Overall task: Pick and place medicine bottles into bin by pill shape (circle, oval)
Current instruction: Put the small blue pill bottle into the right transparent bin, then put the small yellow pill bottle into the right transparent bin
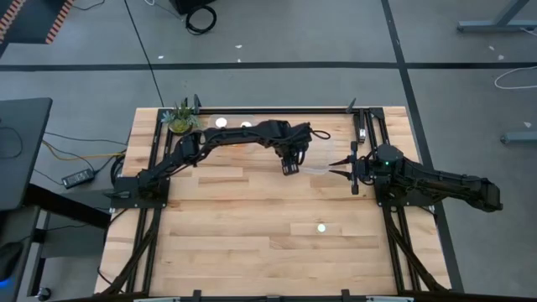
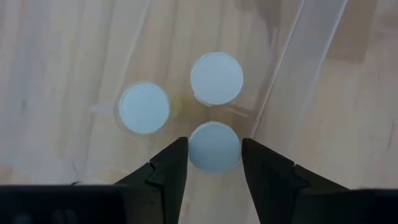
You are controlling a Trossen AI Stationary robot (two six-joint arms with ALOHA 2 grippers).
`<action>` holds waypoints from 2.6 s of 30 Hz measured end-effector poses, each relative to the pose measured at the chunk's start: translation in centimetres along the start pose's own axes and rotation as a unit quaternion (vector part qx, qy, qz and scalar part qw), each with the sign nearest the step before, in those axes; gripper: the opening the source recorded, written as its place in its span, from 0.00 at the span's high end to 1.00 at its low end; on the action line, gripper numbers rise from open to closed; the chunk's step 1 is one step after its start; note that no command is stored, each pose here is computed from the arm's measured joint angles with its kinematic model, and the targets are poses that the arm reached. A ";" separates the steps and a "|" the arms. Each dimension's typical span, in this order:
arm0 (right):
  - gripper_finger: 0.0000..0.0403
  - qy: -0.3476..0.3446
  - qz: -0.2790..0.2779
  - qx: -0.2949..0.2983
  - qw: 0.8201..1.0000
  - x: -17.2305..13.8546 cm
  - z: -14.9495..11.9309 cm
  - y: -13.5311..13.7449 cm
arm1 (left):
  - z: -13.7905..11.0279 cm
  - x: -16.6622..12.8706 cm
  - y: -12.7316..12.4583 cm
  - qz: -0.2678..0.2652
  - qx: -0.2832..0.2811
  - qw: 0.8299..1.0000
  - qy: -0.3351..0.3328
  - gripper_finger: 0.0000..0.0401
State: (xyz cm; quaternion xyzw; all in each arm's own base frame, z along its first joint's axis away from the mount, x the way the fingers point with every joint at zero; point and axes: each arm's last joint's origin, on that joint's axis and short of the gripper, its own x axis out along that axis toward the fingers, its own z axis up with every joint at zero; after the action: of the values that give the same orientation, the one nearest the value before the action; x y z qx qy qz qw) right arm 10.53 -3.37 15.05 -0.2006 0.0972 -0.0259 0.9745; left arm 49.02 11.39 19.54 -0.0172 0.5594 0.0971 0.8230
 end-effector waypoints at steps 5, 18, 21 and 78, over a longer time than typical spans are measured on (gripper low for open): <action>0.77 0.000 0.000 0.000 1.000 0.0 0.0 0.0 | 0.1 -0.4 0.1 0.001 0.000 1.000 -0.003 0.57; 0.77 0.000 0.000 0.000 1.000 0.0 0.0 0.0 | 1.2 -9.2 -2.5 0.044 0.072 0.992 -0.093 0.63; 0.77 0.000 0.000 0.000 1.000 0.0 0.0 0.0 | 1.1 -12.8 -3.5 0.040 0.081 0.987 -0.130 0.69; 0.77 0.004 0.002 0.001 1.000 0.1 -0.1 0.0 | -29.4 -19.4 -5.7 -0.015 0.037 0.937 -0.348 0.85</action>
State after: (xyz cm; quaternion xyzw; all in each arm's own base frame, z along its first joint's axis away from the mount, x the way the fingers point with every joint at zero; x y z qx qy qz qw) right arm 10.56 -3.37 14.97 -0.1991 0.1012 -0.0245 0.9744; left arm 16.16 -0.98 26.04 0.0398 0.2408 0.0634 0.9677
